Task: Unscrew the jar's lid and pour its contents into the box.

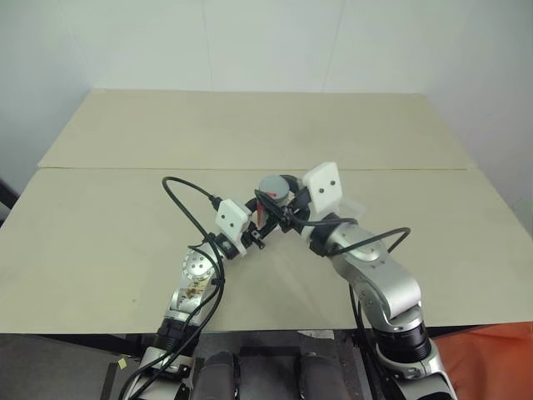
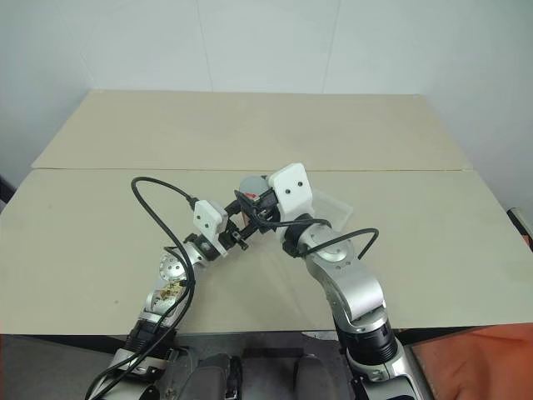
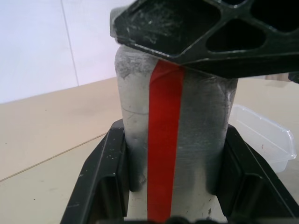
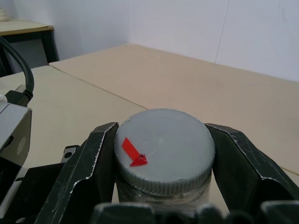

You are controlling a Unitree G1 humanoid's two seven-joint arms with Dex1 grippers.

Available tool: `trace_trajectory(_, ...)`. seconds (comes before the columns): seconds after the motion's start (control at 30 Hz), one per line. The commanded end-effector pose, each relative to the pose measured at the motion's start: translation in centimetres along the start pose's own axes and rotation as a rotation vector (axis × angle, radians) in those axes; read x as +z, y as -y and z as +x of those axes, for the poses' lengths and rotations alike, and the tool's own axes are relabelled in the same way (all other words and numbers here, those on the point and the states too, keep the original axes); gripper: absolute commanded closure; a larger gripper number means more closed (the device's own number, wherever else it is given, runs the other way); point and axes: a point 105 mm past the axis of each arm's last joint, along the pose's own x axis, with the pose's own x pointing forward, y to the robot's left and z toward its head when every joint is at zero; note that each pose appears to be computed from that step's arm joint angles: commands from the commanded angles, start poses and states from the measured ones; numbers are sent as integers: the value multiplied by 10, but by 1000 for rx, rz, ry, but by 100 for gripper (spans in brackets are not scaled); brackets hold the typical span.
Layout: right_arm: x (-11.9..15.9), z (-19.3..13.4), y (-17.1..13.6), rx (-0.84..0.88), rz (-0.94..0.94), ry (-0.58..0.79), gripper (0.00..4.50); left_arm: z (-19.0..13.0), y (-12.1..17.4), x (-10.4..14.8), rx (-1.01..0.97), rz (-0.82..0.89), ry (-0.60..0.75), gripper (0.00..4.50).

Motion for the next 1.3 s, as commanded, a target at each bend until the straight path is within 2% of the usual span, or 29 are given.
trace_trajectory(0.03, 18, -5, 3, 29, -37, 70, 169, 1, 1, 12, -23, 17, 50, 253)
trace_trajectory(0.37, 21, -18, 10, 219, -33, 63, 169, -15, 9, 20, -157, -21, 77, 253)
trace_trajectory(0.73, 28, -33, 0, 615, -79, 38, 169, -25, 18, 40, -302, -62, 133, 253)
trace_trajectory(1.3, 26, -36, 11, 1143, -103, 13, 169, -30, 33, 40, -404, -85, 136, 253)
